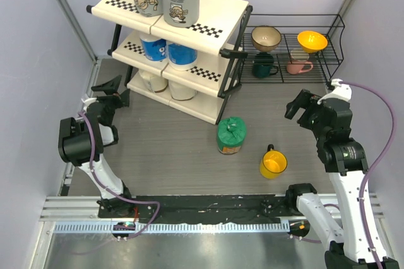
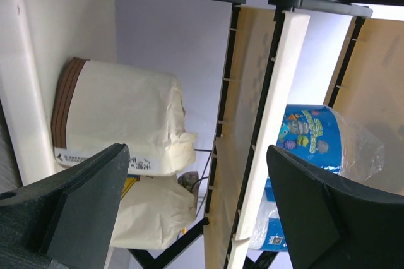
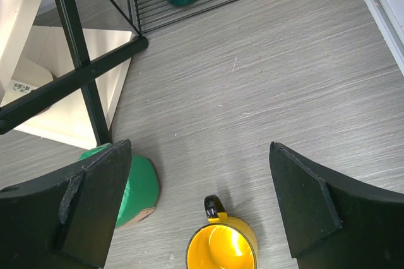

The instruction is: Place and organize the paper towels onto the shelf

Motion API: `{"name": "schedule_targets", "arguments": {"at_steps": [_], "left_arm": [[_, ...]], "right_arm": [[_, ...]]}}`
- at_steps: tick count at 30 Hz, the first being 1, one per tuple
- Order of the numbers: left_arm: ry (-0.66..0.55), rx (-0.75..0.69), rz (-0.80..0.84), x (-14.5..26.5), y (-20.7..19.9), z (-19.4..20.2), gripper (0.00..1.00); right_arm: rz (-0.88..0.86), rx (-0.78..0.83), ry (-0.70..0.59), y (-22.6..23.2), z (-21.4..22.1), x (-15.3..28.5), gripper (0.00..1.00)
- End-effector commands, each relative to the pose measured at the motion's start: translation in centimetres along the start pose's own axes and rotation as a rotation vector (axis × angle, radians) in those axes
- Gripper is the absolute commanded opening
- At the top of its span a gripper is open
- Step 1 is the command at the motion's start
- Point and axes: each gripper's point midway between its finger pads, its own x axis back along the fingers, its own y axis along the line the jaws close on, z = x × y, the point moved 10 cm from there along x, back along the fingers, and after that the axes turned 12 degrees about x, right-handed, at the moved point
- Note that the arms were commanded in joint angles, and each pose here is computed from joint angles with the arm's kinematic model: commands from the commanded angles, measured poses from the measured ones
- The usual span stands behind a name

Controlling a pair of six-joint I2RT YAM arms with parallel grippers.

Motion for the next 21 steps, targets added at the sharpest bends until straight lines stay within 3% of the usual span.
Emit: {"name": "schedule_targets", "arguments": {"at_steps": [1, 21], "left_arm": [[0.046, -0.044, 0.119, -1.5, -2.3, 0.2, 0.95], [0.002, -0.07, 0.034, -6.0, 0.0, -0.3, 0.95]], "right_arm": [[-0.001, -0.004, -0.033, 0.1, -0.3, -0.6, 0.95], [0.003, 0.0, -0.013, 0.3, 0.2, -2.0, 0.95]]}}
